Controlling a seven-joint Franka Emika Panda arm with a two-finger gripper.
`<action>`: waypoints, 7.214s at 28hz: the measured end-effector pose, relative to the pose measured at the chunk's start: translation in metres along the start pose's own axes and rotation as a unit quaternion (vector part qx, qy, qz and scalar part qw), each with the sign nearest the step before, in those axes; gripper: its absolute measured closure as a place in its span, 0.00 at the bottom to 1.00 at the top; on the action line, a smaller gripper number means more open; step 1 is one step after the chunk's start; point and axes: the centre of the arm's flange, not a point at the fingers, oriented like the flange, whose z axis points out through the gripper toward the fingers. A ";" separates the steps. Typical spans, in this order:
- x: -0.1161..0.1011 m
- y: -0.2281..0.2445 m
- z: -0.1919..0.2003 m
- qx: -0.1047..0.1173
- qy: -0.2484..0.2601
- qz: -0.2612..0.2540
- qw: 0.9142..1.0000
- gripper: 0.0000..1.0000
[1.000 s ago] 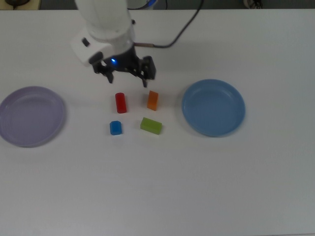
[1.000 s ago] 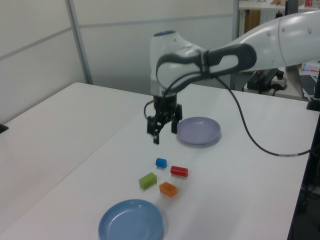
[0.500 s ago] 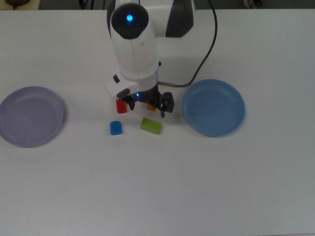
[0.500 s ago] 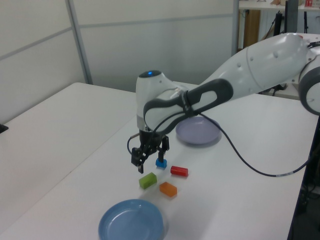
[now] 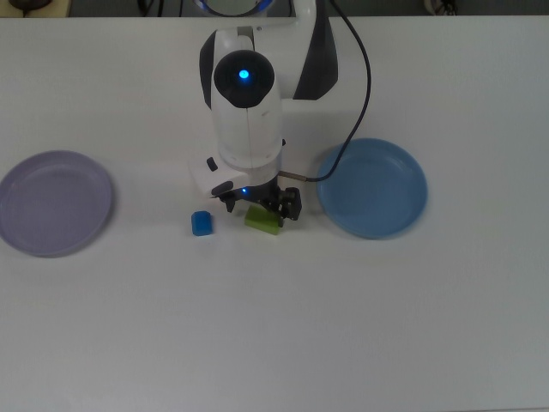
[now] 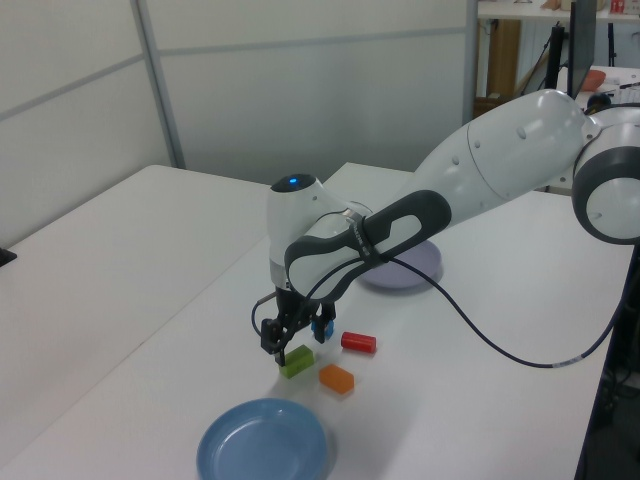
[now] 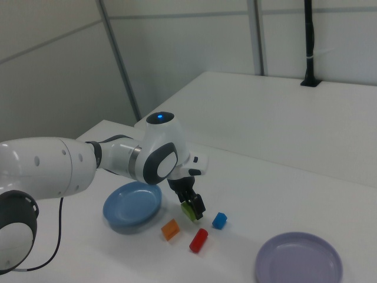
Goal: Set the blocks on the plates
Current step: 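Carry the green block to the light blue plate and release, then move the gripper to the orange block and grasp it, then place the orange block on the light blue plate beside the green block, then move the gripper over the blue block and grasp it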
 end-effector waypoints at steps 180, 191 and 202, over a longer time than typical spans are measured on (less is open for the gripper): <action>-0.072 -0.109 -0.058 -0.048 -0.038 -0.185 0.981 0.11; 0.015 0.043 -0.085 -0.049 -0.016 -0.076 0.996 0.00; 0.055 0.091 -0.023 -0.028 0.034 -0.064 0.997 0.00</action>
